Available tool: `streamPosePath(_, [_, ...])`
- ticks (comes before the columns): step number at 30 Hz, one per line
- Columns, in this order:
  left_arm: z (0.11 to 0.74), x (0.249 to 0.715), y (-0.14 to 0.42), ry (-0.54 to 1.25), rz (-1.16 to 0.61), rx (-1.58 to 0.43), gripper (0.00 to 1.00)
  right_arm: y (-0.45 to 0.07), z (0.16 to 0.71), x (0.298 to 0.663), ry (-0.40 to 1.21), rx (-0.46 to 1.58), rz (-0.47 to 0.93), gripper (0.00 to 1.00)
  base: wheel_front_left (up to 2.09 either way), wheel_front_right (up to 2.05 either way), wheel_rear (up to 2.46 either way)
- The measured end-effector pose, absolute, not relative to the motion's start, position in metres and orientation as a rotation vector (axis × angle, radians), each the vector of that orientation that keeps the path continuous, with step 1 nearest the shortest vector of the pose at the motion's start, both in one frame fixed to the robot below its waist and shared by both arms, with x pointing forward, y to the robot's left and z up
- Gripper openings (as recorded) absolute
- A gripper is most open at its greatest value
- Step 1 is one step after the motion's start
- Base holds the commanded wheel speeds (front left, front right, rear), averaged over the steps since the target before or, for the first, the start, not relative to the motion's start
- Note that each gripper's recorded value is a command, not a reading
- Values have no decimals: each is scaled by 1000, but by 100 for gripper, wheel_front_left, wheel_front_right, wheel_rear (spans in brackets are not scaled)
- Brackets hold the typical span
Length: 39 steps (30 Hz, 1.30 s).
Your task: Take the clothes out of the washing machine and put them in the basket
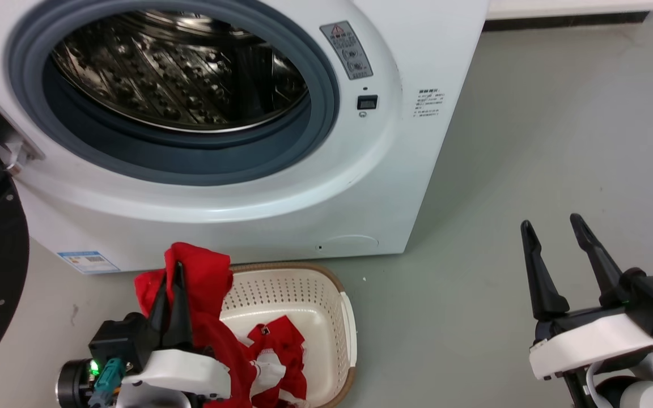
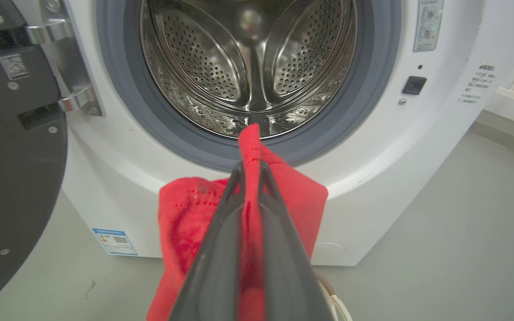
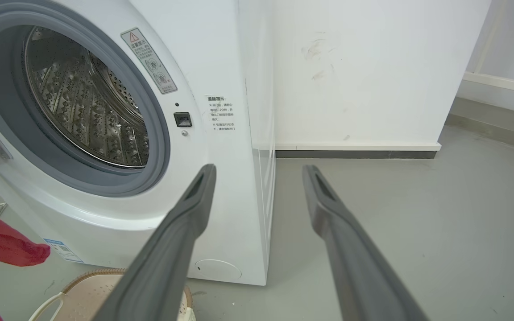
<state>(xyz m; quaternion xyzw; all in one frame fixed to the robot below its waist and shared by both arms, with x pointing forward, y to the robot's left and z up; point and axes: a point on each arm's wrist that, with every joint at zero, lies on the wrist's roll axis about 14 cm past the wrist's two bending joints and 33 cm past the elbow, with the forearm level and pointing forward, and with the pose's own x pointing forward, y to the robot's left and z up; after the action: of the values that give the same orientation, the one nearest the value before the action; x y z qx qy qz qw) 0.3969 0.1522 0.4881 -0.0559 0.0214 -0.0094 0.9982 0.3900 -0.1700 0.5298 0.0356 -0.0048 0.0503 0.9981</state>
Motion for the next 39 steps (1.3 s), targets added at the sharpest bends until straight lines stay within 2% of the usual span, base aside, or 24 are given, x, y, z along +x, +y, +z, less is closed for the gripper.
streamPosePath(3, [463,404,150,98,-15,-120,0,-169,524,398,4,71,103,100,0,0,0])
streamPosePath(10, [455,445,140,56,-47,-121,0,-170,501,414,59,73,100,100,0,0,0])
streamPosePath(14, [434,462,137,93,-58,-113,0,-166,489,424,79,76,110,100,0,0,0])
streamPosePath(15, [410,476,134,145,-66,-111,0,-168,478,433,95,79,105,100,0,0,0])
streamPosePath(21, [337,491,129,320,-78,-109,0,-168,449,449,143,83,105,100,0,0,0])
streamPosePath(30, [231,469,116,612,-101,-89,0,-181,408,457,213,92,67,100,0,0,0])
streamPosePath(39, [156,415,125,892,-64,-78,0,-186,385,460,251,98,54,100,0,0,0])
